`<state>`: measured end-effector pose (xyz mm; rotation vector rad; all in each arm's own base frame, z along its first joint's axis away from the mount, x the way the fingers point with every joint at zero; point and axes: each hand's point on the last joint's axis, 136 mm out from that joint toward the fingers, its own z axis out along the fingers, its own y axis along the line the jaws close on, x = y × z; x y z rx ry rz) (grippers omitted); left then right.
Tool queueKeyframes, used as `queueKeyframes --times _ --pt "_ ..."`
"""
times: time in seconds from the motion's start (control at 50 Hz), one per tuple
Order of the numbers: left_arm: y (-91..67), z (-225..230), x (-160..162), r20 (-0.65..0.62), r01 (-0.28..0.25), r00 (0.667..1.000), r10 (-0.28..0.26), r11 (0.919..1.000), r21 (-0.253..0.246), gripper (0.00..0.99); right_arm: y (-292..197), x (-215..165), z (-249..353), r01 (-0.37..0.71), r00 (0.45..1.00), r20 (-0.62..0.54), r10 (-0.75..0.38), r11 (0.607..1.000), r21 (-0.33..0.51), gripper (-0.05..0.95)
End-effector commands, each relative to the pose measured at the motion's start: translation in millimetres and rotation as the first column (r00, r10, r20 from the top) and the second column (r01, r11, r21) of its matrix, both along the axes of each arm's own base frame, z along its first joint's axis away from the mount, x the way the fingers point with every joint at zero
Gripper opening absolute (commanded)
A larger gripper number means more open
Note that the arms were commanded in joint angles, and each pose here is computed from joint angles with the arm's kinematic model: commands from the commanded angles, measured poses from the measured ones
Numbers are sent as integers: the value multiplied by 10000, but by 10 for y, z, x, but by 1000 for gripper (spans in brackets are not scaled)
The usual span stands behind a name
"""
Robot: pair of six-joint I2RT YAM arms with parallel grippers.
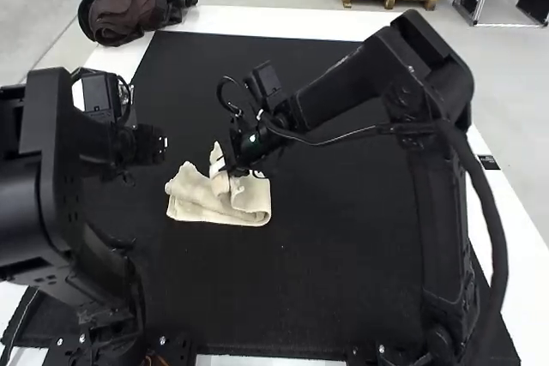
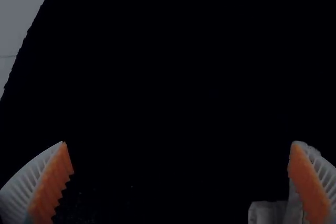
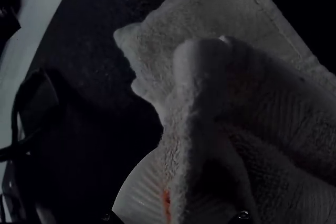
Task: Fold the towel.
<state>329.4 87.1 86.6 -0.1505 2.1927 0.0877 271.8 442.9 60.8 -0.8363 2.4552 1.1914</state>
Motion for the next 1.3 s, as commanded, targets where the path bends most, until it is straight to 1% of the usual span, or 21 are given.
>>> queueKeyframes --times 0.0,0.54,0.82,0.92,0.94,0.96,1.02,1.08,1.12,1.18,1.22,1.28 --pt "87 97 -8 338 -341 9989 338 9994 70 962 191 4 105 -220 9996 165 214 9992 343 -26" --pt "110 122 3 455 -382 9983 376 9992 113 962 631 20 109 -671 9972 378 647 9955 674 -26" --pt "102 86 -18 399 -390 9985 386 9992 81 962 789 29 107 -718 9972 267 698 9939 832 -25" --pt "101 69 -28 367 -402 9985 399 9992 79 962 845 -7 124 -735 9973 51 733 9928 945 -16" --pt "100 63 -31 353 -402 9986 399 9992 74 962 854 -3 134 -738 9973 50 737 9925 975 -5" --pt "100 63 -31 353 -402 9986 399 9992 74 962 867 -8 145 -747 9972 37 747 9921 1005 34" --pt "94 60 -32 338 -387 9987 384 9992 70 962 908 -6 206 -743 9972 30 744 9908 1134 170" --pt "98 57 -35 323 -402 9987 400 9992 65 962 945 -40 234 -874 9961 26 877 9887 1217 328" --pt "94 60 -32 325 -395 9987 393 9992 52 962 958 -42 253 -892 9960 56 892 9881 1252 398" --pt "99 71 -35 354 -411 9985 408 9991 62 962 958 -42 271 -893 9960 66 892 9880 1263 549" --pt "93 80 -36 384 -396 9985 393 9992 72 962 957 -43 277 -893 9960 66 892 9880 1263 626" --pt "91 100 -40 427 -396 9983 392 9992 86 962 959 -33 327 -904 9959 122 896 9870 1327 703"
